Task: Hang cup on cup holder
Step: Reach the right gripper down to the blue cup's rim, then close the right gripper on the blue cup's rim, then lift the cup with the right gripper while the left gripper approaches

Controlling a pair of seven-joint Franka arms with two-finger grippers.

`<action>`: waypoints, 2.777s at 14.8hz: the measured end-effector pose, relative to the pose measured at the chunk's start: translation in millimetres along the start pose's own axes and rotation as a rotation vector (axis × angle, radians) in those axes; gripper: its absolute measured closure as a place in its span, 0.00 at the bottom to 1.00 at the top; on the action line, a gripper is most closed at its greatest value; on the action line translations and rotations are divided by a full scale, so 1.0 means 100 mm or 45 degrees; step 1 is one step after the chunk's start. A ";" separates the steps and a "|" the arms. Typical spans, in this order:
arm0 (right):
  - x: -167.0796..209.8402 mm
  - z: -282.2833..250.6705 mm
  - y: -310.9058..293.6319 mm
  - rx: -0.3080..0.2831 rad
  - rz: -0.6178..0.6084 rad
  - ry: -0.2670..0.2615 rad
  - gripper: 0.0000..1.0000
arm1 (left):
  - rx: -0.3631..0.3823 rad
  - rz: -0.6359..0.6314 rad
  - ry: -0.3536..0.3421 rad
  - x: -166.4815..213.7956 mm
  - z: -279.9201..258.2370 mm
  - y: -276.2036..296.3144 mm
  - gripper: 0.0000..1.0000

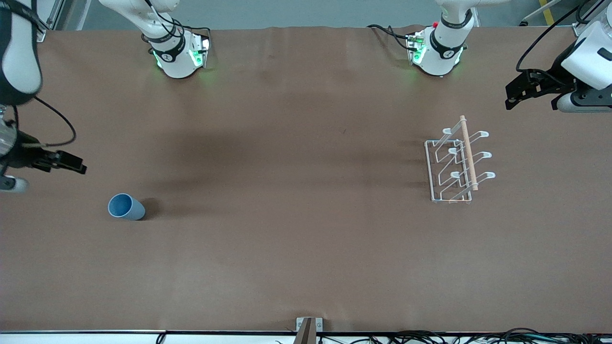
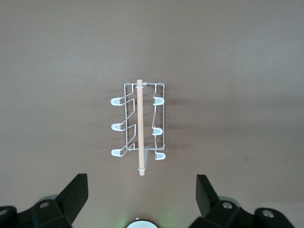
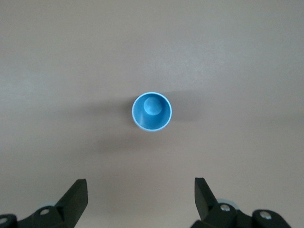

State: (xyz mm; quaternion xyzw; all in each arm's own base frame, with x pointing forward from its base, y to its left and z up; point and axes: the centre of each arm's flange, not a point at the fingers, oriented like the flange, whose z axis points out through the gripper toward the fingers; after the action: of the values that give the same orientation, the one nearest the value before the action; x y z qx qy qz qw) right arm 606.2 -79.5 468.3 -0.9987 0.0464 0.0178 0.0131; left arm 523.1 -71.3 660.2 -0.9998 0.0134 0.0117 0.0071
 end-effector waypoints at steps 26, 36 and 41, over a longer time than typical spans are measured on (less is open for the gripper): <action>0.41 2.25 0.31 -0.010 0.054 -0.074 0.90 | 0.000 0.029 0.006 -0.01 -0.02 0.12 0.00; 0.26 0.73 -0.12 0.008 -0.065 0.015 0.95 | 0.000 0.031 0.009 -0.01 -0.03 0.13 0.00; -0.04 0.25 -1.23 0.367 -0.138 -0.034 0.95 | 0.000 0.033 0.009 -0.01 -0.03 0.14 0.00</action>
State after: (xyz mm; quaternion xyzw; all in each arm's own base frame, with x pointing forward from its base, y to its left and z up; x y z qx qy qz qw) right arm 612.7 44.5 446.5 -0.9871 -0.0055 0.0234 0.1580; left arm 521.7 -85.2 663.0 -0.9996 0.0265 0.0084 0.0069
